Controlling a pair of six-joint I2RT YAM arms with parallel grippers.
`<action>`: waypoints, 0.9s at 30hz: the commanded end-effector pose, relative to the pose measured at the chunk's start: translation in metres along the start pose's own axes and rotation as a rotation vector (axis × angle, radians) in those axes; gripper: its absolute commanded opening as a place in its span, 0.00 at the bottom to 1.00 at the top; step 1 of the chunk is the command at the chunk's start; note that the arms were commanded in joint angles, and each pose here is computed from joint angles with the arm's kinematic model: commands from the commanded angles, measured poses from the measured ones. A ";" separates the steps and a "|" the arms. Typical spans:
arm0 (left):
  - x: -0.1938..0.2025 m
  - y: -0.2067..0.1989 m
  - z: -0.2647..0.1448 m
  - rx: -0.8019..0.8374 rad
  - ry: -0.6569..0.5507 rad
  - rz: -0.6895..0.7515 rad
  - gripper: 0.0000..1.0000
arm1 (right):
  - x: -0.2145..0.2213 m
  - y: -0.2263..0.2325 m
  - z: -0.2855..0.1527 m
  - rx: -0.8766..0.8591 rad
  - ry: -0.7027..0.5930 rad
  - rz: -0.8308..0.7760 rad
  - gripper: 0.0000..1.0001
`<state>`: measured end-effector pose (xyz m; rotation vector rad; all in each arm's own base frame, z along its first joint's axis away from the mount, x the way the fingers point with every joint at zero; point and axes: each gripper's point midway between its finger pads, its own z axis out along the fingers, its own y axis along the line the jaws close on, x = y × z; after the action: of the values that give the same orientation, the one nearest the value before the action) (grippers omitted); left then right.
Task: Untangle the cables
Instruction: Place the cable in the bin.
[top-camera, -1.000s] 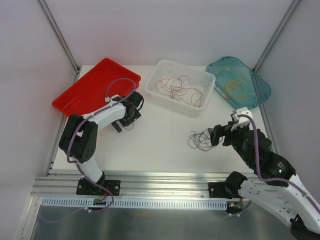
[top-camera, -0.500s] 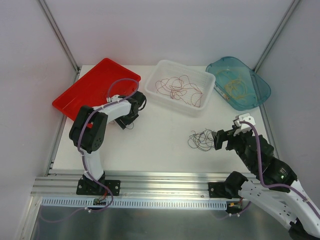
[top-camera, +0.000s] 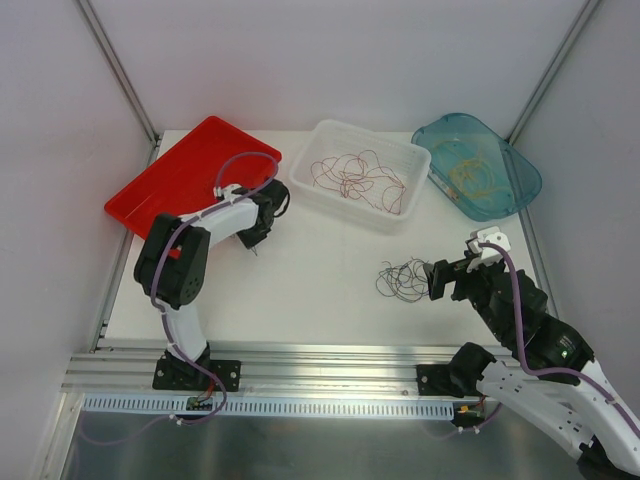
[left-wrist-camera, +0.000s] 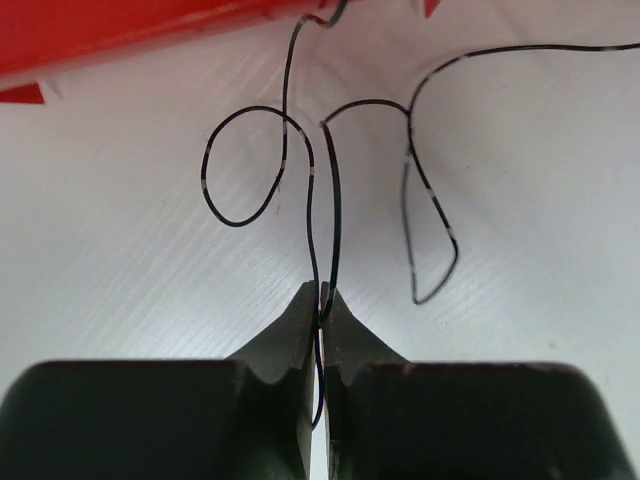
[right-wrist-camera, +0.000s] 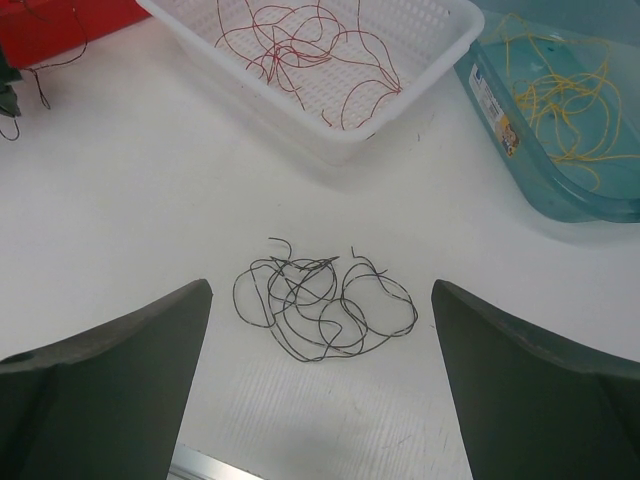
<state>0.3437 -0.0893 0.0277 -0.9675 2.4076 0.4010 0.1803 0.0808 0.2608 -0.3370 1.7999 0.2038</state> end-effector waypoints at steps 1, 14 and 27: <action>-0.055 -0.005 -0.053 0.125 -0.114 0.051 0.00 | -0.002 -0.003 -0.001 0.015 -0.011 -0.006 0.97; -0.213 0.008 -0.133 0.313 -0.325 0.168 0.05 | 0.003 -0.003 0.002 0.020 0.016 -0.024 0.97; -0.217 0.054 0.012 0.158 -0.032 0.090 0.13 | 0.008 -0.003 0.007 0.037 0.053 -0.044 0.97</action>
<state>0.4471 0.0616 0.1610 -0.7678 2.3468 0.2740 0.1829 0.0813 0.2527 -0.3570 1.8355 0.1690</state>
